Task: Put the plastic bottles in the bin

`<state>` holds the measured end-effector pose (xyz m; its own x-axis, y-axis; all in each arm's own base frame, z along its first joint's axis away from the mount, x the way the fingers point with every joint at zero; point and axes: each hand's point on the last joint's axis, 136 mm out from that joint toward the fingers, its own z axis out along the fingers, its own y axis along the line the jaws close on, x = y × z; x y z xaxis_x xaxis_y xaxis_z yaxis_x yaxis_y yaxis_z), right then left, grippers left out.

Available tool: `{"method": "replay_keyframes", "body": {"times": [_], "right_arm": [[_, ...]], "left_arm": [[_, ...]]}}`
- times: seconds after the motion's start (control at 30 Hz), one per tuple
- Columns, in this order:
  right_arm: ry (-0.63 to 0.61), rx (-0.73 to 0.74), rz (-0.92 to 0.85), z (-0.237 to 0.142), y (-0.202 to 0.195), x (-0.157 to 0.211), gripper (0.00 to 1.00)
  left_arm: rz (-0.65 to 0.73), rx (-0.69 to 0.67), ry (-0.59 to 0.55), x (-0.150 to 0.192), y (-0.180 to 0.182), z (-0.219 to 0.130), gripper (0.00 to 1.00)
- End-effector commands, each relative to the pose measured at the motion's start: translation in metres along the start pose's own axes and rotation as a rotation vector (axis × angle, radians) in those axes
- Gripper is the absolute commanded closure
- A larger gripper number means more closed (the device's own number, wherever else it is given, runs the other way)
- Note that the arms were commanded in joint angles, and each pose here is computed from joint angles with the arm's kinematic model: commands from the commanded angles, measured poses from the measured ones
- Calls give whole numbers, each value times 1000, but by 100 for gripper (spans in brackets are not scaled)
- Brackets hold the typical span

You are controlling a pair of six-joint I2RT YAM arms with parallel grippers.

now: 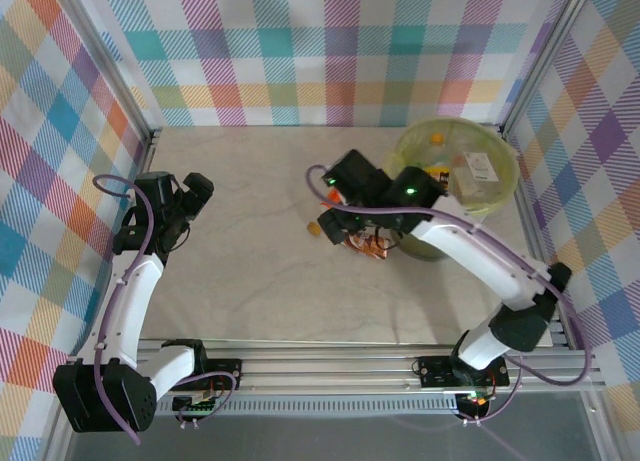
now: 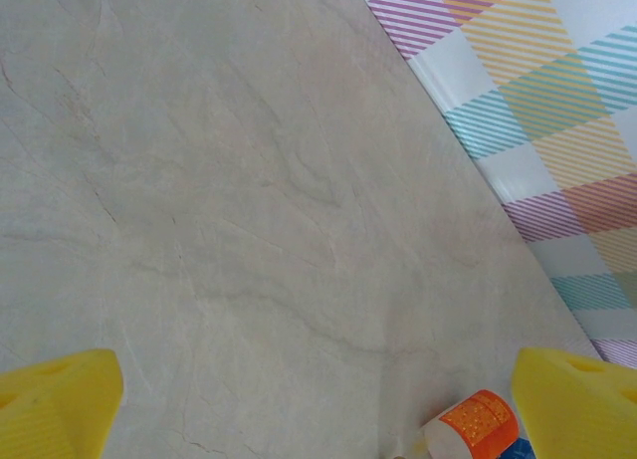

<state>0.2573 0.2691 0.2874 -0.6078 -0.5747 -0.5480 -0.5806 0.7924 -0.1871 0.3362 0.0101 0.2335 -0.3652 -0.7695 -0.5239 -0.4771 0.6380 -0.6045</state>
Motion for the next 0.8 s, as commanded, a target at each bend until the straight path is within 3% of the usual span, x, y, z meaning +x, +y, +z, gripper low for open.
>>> {"method": "replay_keyframes", "body": {"times": [0.0,0.33,0.77], "right_arm": [[42,30,-50,14,13,0,0],[241,49,-127,72,36,30,0],[356,50,-144,122,41,62,0]], "left_arm": [[11,23,-19,-2,-4,-7,0],[11,-14,-54,-2,9,-15,0],[49,-5,-23,24,33,-11,0]]}}
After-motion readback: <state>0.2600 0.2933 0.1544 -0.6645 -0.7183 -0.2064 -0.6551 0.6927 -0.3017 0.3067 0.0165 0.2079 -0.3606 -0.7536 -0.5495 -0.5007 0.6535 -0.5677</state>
